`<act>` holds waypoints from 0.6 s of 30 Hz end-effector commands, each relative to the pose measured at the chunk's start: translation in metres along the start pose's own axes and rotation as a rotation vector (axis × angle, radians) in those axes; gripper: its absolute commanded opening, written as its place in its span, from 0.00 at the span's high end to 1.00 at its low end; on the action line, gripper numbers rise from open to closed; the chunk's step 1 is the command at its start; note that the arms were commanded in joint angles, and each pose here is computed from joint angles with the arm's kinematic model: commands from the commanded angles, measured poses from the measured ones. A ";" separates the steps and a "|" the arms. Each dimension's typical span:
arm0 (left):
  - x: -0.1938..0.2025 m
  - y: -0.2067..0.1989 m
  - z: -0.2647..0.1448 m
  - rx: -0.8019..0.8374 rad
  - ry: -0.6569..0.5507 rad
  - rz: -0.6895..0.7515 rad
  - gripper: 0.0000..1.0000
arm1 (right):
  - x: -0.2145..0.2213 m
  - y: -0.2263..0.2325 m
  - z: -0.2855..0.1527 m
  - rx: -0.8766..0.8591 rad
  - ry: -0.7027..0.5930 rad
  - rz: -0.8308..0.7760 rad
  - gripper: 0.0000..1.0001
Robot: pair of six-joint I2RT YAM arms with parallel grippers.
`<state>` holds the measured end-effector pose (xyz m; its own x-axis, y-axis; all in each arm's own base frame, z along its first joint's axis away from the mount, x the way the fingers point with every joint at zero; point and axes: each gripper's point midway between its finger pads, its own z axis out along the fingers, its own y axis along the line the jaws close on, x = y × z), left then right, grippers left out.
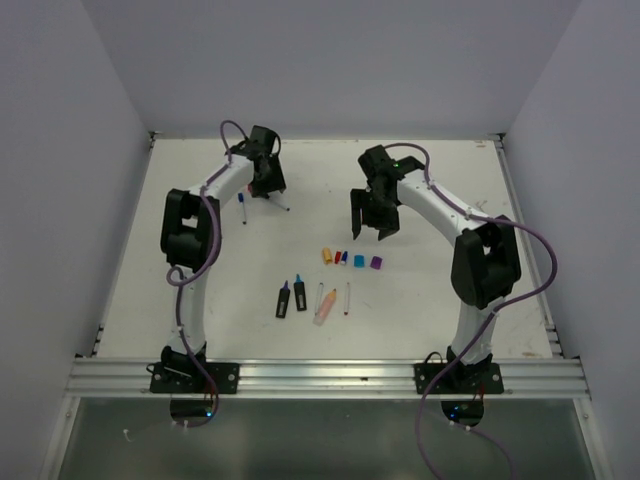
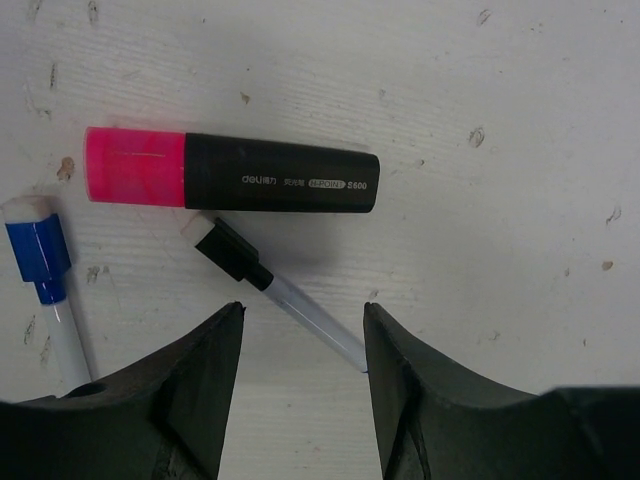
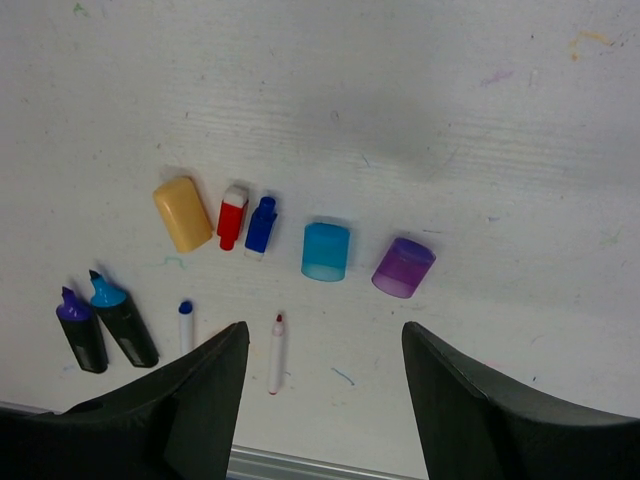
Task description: Open the pen caps
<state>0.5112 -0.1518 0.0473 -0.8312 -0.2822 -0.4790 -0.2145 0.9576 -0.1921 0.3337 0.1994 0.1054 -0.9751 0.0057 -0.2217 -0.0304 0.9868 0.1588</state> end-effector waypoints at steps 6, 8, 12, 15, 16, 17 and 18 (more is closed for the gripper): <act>-0.008 0.011 0.001 -0.071 -0.030 -0.045 0.45 | 0.005 0.001 0.003 -0.013 0.015 0.004 0.33; -0.008 0.012 0.003 -0.082 -0.031 -0.044 0.45 | 0.003 0.002 0.003 -0.015 0.011 0.002 0.33; -0.008 0.019 0.011 -0.115 -0.026 -0.045 0.46 | 0.003 0.002 0.001 -0.014 0.007 -0.003 0.33; -0.011 0.026 0.016 -0.131 -0.032 -0.060 0.48 | 0.005 0.002 0.000 -0.015 0.014 -0.004 0.33; -0.012 0.028 0.018 -0.131 -0.035 -0.064 0.49 | 0.004 0.002 0.000 -0.017 0.015 -0.004 0.33; -0.014 0.031 0.020 -0.134 -0.034 -0.072 0.50 | 0.004 0.002 0.000 -0.017 0.015 -0.004 0.33; -0.016 0.033 0.021 -0.140 -0.036 -0.075 0.51 | 0.004 0.002 -0.002 -0.019 0.011 -0.004 0.33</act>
<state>0.5125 -0.1336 0.0249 -0.8286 -0.3035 -0.4704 -0.2862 0.9518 -0.1101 0.3310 0.1981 0.1013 -0.9773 0.0042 -0.2120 -0.0293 0.9876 0.1544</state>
